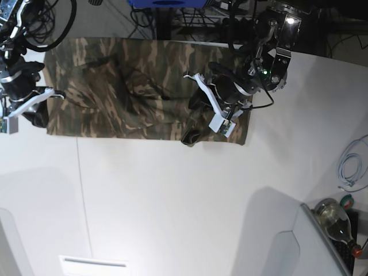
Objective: Layout the t-shirt on the table in an organized manner, then fold the t-shirt properly
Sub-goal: 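Lower the folded shirt end with the left gripper and release it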
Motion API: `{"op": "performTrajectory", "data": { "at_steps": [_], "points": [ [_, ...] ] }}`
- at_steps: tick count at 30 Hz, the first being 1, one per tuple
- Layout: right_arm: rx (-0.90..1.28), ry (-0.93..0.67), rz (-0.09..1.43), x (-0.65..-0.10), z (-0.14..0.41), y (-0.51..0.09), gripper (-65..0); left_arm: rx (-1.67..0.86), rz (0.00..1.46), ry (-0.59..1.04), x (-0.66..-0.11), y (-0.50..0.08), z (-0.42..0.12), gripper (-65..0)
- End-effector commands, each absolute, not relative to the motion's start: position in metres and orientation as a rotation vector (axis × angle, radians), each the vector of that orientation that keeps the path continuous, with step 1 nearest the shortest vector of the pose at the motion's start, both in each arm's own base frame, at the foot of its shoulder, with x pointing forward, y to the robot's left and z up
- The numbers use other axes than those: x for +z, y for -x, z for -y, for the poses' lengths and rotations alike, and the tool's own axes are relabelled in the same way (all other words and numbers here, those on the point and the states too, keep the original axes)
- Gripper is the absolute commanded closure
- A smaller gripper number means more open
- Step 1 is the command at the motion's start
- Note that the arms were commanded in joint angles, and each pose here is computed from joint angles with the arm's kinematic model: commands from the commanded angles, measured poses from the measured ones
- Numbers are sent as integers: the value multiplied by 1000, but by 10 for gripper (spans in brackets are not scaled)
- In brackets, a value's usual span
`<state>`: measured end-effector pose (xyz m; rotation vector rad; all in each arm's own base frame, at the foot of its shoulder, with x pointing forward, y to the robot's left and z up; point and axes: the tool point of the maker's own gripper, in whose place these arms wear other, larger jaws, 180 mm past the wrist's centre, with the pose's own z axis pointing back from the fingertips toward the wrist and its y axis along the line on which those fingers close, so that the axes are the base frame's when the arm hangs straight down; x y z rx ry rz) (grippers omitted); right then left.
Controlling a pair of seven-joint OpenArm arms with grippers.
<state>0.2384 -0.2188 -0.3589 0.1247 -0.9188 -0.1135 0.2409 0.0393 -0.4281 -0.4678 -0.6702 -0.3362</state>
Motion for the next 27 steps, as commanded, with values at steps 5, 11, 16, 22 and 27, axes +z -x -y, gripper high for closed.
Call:
{"op": "performTrajectory", "data": {
  "at_steps": [5, 11, 16, 22, 27],
  "points": [
    [-100, -132, 963, -348, 218, -244, -17, -341, 709, 491, -417, -247, -33, -262],
    [-100, -132, 965, -348, 218, -245, -17, -448, 688, 550, -415, -236, 2, -332],
    [-100, -132, 965, -348, 218, -245, -17, -552, 679, 618, -406, -224, 38, -316],
    [-101, -131, 965, -348, 218, -245, -17, -668, 692, 672, -391, -212, 68, -255],
    [-103, -126, 962, -348, 220, -243, -17, -631, 818, 606, -356, -232, 31, -76]
  ]
}}
